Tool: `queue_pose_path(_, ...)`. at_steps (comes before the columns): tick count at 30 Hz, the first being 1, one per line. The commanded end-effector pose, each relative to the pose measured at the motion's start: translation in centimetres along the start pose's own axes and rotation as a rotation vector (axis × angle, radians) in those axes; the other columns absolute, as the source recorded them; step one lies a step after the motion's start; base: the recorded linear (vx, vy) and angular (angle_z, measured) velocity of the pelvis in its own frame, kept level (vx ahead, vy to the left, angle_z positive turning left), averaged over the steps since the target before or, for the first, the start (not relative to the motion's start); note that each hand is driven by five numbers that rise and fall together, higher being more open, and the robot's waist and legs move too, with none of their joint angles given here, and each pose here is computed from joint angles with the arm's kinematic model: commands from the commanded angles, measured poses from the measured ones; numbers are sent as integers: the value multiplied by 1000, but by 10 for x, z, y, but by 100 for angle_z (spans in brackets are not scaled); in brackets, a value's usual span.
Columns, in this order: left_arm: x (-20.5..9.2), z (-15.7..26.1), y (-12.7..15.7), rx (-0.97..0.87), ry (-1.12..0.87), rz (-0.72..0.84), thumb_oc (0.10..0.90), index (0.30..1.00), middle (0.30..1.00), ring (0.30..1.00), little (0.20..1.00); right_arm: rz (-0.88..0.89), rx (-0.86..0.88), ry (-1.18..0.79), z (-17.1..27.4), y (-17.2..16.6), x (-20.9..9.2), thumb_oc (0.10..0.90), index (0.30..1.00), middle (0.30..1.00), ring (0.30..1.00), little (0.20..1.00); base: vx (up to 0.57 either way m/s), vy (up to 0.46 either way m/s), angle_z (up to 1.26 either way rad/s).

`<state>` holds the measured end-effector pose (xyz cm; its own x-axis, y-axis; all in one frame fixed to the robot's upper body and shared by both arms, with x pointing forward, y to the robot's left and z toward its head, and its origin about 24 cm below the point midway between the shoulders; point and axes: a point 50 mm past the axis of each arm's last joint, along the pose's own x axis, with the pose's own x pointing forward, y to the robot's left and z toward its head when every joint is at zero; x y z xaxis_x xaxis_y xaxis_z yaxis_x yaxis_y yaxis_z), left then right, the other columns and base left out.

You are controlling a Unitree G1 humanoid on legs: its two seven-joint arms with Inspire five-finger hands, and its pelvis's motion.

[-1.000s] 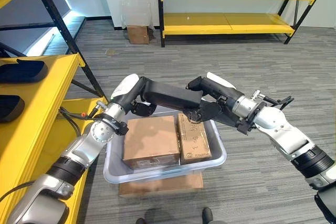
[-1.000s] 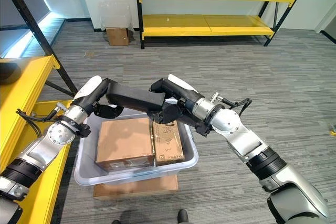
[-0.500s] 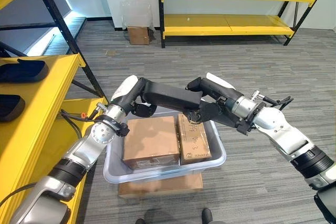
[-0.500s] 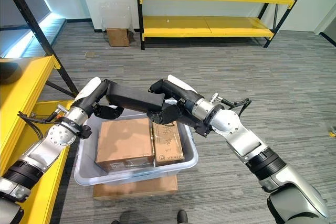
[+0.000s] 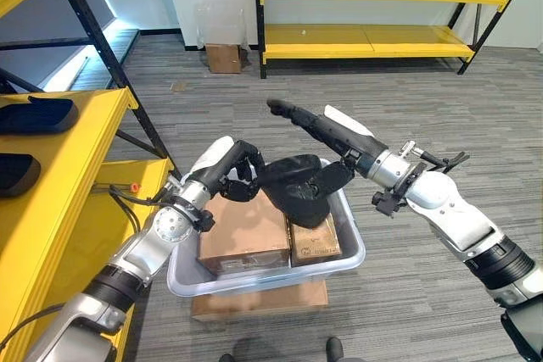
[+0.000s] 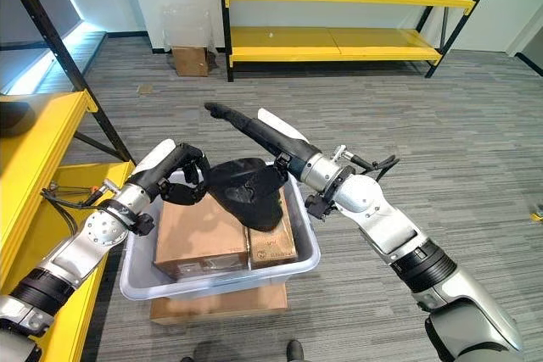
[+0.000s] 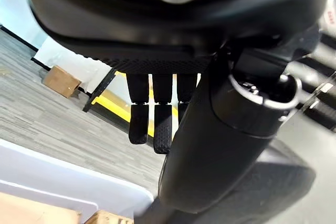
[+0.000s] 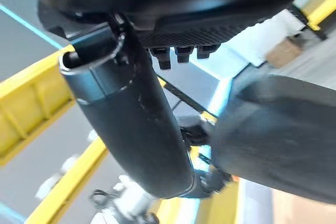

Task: Move parts from the plastic box to the shelf.

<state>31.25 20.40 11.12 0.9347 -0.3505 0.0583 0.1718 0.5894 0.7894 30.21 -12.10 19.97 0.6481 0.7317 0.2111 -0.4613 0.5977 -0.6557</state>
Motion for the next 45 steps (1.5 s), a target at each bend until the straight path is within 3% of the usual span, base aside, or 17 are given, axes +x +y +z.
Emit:
queue_pose_path(1,8,25,46,56,-157,160,400,300,300,300,300,-132,8,-233,38,-26,0,900,1000,1000,1000,1000,0,0,0)
queue_pose_path(12,-12,-12,62,148,11,171,400,300,300,300,300,-173,1,-209,36,-36,-24,900,1000,1000,1000,1000,0,0,0)
queue_pose_path(30,-19,-18,61,152,39,187,400,300,300,300,300,-207,-7,-176,30,-40,-33,900,1000,1000,1000,1000,0,0,0)
queue_pose_path(32,-20,-19,60,142,39,192,420,327,327,327,327,-207,-8,-174,30,-39,-34,900,1000,1000,1000,1000,7,-1,-2)
queue_pose_path(33,-23,-19,59,114,39,206,900,1000,1000,1000,1000,-207,-9,-167,28,-39,-35,900,1000,1000,1000,1000,0,0,0)
queue_pose_path(45,-36,-11,44,4,-1,251,900,1000,1000,1000,1000,-204,-143,-62,19,-47,-41,900,1000,1000,1000,1000,0,0,0)
